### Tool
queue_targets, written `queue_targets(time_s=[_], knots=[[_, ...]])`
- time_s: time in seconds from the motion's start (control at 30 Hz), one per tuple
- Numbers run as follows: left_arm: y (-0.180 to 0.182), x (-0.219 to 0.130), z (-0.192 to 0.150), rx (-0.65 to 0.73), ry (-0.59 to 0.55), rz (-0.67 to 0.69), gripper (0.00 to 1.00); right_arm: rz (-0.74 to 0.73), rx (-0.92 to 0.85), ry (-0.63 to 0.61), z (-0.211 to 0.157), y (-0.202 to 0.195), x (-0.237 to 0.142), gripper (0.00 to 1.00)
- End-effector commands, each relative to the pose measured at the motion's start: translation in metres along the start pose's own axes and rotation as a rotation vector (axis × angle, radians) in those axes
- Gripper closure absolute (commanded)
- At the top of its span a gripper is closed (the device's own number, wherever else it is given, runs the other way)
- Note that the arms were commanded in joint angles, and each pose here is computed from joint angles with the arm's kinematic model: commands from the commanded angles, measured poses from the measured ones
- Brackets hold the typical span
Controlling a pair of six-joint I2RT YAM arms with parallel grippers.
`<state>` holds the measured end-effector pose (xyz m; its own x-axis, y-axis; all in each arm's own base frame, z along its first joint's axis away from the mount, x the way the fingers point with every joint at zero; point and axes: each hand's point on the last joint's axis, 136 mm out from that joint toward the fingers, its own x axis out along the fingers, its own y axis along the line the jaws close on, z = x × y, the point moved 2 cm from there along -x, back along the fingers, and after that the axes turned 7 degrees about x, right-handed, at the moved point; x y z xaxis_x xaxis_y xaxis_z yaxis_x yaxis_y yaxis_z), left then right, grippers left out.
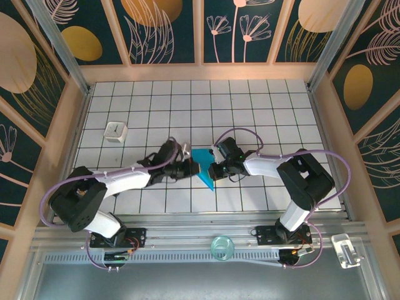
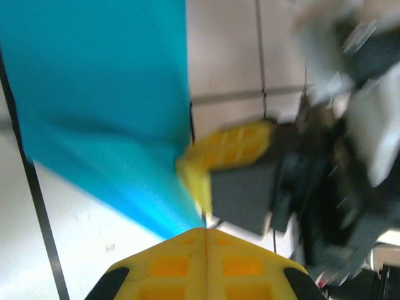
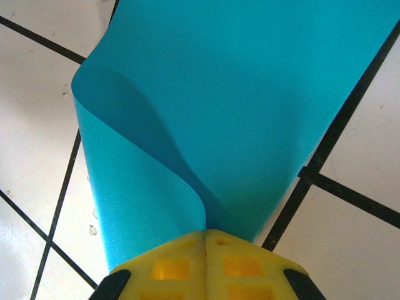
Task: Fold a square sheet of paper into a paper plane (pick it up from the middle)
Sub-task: Third fold the triangle at the center of the table.
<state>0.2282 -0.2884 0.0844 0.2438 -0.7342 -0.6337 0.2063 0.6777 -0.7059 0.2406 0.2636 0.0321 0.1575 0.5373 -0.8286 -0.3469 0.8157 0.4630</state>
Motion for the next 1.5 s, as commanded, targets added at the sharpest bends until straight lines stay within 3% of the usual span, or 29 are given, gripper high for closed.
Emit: queue_targets(time_s=[0.0,0.17,0.63,1.47], knots=[[-0.029,0.003,-0.003,-0.045,-0.036,-0.148,1.00,-0.140,0.062,0.185,-0.052,-0.035,0.013,1.00],[-0.038,0.017,-0.020,-0.064,-0.024,-0.222,1.00,-0.140,0.063,0.181,-0.051,-0.035,0.013,1.00],[-0.037,0.046,-0.031,-0.051,0.047,-0.226,1.00,-0.142,0.058,0.183,-0.050,-0.034,0.013,1.00],[0.001,0.066,-0.060,-0.071,0.144,-0.116,1.00,-0.140,0.055,0.183,-0.051,-0.032,0.013,1.00]])
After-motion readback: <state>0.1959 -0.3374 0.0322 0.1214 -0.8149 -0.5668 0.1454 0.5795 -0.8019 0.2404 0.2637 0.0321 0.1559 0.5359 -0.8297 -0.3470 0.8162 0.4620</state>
